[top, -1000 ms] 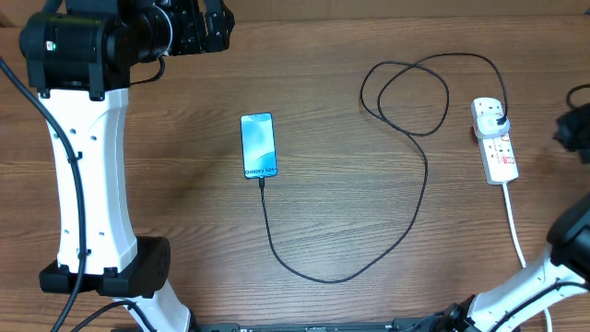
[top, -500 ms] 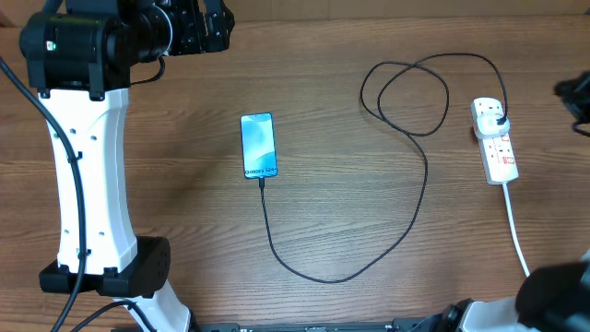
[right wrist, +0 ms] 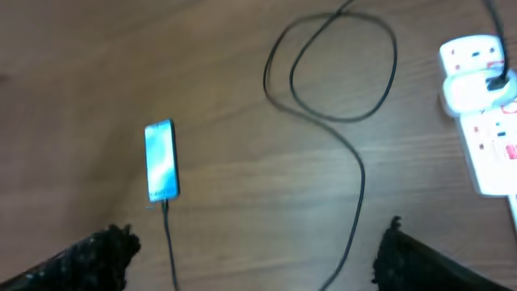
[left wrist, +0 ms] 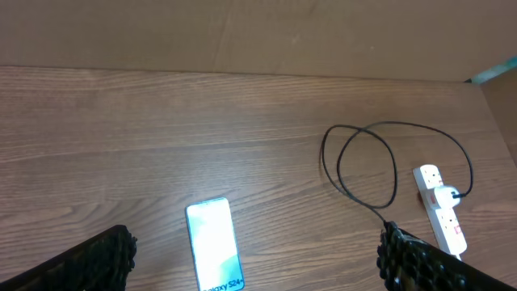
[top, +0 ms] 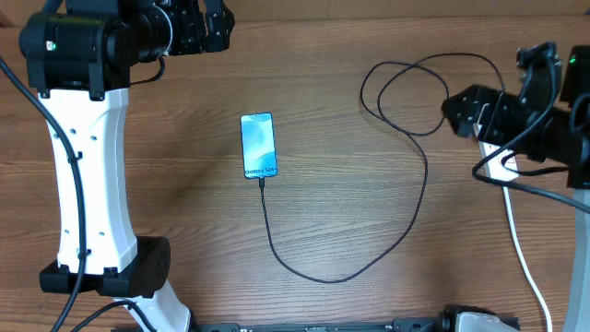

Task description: Plug charger to phone and switch on socket

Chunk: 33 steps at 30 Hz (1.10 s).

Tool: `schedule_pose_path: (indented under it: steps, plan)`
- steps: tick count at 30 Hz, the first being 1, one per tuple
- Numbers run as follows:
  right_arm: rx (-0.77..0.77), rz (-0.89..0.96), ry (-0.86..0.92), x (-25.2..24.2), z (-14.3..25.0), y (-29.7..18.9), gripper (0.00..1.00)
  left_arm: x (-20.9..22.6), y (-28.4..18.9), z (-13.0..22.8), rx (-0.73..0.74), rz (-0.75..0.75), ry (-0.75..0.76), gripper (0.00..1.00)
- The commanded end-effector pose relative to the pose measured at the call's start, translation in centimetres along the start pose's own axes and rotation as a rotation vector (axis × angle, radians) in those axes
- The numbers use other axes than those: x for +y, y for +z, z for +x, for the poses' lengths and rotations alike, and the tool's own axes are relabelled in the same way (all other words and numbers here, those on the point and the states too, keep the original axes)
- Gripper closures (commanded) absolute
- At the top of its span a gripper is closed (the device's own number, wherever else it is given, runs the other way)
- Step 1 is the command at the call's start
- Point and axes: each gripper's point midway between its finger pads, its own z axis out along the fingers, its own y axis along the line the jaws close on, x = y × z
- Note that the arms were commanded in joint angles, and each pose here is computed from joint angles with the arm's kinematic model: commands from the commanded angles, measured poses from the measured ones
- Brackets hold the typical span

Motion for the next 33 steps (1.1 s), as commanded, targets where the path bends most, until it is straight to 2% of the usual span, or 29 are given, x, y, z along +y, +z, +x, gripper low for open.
schedule_pose_path:
  steps: [1, 4, 11, 14, 20, 33]
  plan:
    - [0.004, 0.02, 0.0, -0.1, 0.3, -0.6, 0.0, -0.1, -0.4, -0.3, -0.016, 0.002, 0.0, 0.0]
    - [0.053, 0.042, 0.015, -0.5, 1.6, -0.6, 0.0, -0.1, -0.4, -0.3, -0.016, 0.002, 0.0, 0.0]
    - [0.016, 0.046, 0.002, -0.5, 0.7, -0.6, 0.0, -0.1, -0.4, -0.4, -0.016, 0.002, 0.001, 0.0]
    - [-0.127, 0.075, -0.055, -0.5, -1.7, -1.0, 0.0, -0.1, -0.4, -0.4, -0.017, 0.001, 0.001, 0.0]
    - [-0.378, 0.09, -0.168, 0.3, -2.3, -0.8, 0.0, -0.1, -0.4, -0.4, -0.017, 0.001, 0.001, 0.0]
    - [-0.786, -0.028, -0.206, -2.2, 4.2, 2.0, 0.0, -0.1, -0.4, -0.3, -0.016, 0.002, 0.0, 0.0]
